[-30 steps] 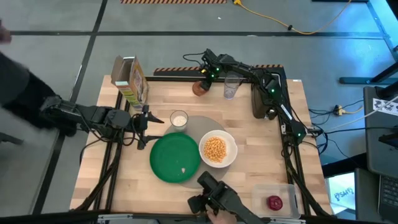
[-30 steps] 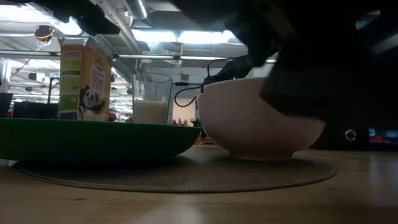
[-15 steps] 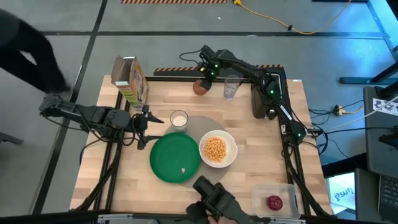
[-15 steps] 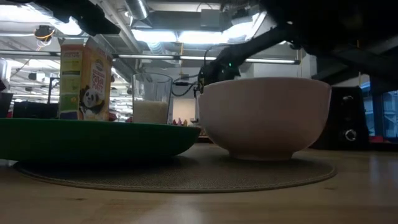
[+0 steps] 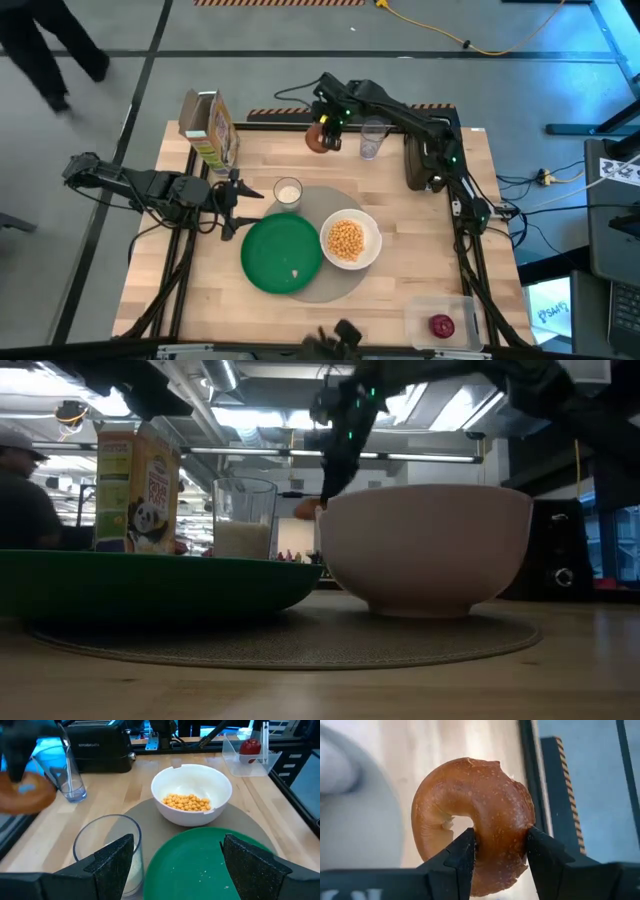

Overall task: Arrange a breakfast setting
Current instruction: Put the toasted bagel on top of green plate

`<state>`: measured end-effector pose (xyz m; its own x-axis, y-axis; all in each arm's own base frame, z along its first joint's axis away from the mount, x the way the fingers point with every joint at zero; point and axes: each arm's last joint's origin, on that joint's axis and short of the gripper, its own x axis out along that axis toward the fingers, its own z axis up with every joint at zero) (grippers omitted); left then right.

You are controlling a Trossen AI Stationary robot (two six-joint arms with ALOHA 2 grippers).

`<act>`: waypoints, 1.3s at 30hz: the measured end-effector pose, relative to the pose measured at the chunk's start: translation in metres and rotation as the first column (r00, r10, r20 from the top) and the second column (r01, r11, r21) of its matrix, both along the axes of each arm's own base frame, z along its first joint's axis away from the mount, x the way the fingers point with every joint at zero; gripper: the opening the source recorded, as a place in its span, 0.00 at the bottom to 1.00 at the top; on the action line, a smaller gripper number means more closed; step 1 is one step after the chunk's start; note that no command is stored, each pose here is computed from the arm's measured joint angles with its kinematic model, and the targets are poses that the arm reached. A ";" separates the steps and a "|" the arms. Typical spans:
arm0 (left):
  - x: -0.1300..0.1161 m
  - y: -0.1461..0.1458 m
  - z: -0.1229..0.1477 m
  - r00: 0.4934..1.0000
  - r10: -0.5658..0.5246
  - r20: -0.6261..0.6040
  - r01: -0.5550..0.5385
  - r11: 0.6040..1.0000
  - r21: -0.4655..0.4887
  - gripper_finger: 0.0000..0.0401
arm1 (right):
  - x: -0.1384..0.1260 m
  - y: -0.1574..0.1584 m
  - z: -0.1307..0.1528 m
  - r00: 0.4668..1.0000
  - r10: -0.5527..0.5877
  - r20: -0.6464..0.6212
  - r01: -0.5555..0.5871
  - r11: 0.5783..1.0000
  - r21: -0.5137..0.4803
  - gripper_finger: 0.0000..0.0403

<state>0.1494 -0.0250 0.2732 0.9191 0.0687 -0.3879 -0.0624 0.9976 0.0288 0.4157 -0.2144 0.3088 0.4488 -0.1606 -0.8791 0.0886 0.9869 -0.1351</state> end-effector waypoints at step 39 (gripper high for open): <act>0.041 -0.023 0.007 0.960 0.176 0.216 -0.105 0.946 -0.306 0.73 | 0.016 0.321 0.058 0.935 0.346 0.076 -0.233 0.763 -0.603 0.36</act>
